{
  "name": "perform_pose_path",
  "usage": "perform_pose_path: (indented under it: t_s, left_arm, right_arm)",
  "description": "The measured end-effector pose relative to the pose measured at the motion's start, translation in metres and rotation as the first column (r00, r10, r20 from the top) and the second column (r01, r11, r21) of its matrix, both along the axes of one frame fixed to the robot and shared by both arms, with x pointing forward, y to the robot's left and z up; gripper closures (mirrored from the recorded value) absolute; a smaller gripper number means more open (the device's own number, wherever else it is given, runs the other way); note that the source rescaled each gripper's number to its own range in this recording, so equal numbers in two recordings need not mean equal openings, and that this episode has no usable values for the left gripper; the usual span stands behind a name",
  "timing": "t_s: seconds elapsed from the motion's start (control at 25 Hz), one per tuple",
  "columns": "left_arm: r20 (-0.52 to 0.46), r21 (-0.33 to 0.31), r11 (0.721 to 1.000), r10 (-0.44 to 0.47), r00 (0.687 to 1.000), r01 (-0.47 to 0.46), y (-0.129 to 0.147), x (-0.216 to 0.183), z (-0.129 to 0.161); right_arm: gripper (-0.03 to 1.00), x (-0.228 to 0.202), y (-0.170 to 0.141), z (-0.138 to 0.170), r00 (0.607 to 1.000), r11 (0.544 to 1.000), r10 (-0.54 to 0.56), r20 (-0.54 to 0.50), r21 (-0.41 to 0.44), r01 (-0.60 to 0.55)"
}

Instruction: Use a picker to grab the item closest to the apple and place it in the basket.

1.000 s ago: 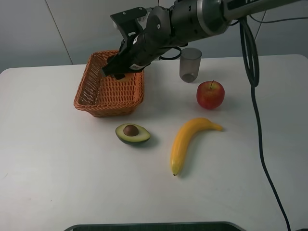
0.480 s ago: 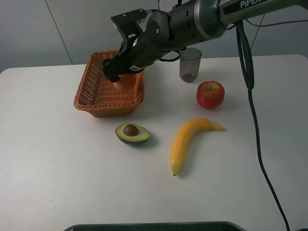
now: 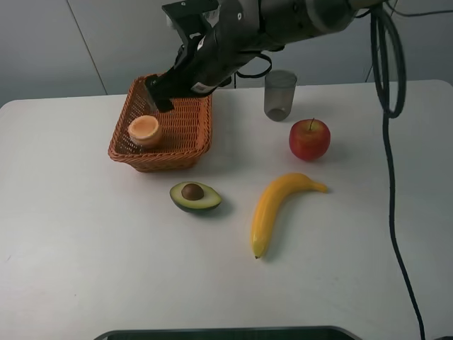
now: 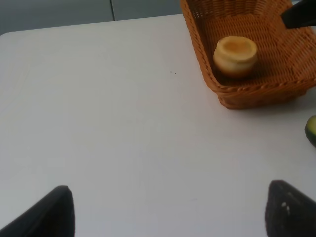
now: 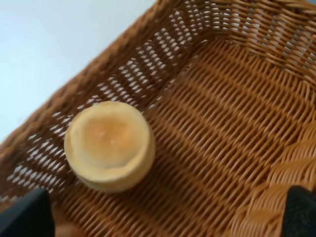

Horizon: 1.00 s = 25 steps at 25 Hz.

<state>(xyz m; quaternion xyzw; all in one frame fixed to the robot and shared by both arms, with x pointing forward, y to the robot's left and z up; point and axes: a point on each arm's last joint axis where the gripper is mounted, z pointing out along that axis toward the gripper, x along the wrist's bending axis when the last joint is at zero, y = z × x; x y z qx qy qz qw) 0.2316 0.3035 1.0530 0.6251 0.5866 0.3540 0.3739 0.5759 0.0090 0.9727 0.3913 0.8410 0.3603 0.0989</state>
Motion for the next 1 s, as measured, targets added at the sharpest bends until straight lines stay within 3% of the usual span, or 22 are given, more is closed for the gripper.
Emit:
perform_pose_path:
  t_s: [0.2,0.36,0.56,0.72,0.88,1.0]
  left_arm:
    - [0.0,0.0,1.0,0.0,1.0,0.0,0.0,0.0,0.0]
    - [0.0,0.0,1.0,0.0,1.0,0.0,0.0,0.0,0.0]
    - [0.0,0.0,1.0,0.0,1.0,0.0,0.0,0.0,0.0]
    - [0.0,0.0,1.0,0.0,1.0,0.0,0.0,0.0,0.0]
    - [0.0,0.0,1.0,0.0,1.0,0.0,0.0,0.0,0.0]
    - [0.0,0.0,1.0,0.0,1.0,0.0,0.0,0.0,0.0]
  right_arm:
    - [-0.03,-0.008,-0.044,0.032,0.996,0.998,-0.052,-0.076,-0.038,0.05]
    - [-0.03,-0.02,-0.113,0.05,0.975,0.979,-0.2,-0.094,-0.049,0.197]
    - [-0.03,-0.06,-0.208,0.069,0.911,0.914,-0.404,-0.083,-0.077,0.399]
    - [-0.03,-0.107,-0.262,0.094,0.837,0.838,-0.546,-0.041,-0.024,0.546]
    - [-0.03,-0.158,-0.292,0.114,0.763,0.763,-0.646,0.011,-0.02,0.646]
    - [-0.03,-0.201,-0.301,0.129,0.73,0.731,-0.68,0.062,-0.016,0.682]
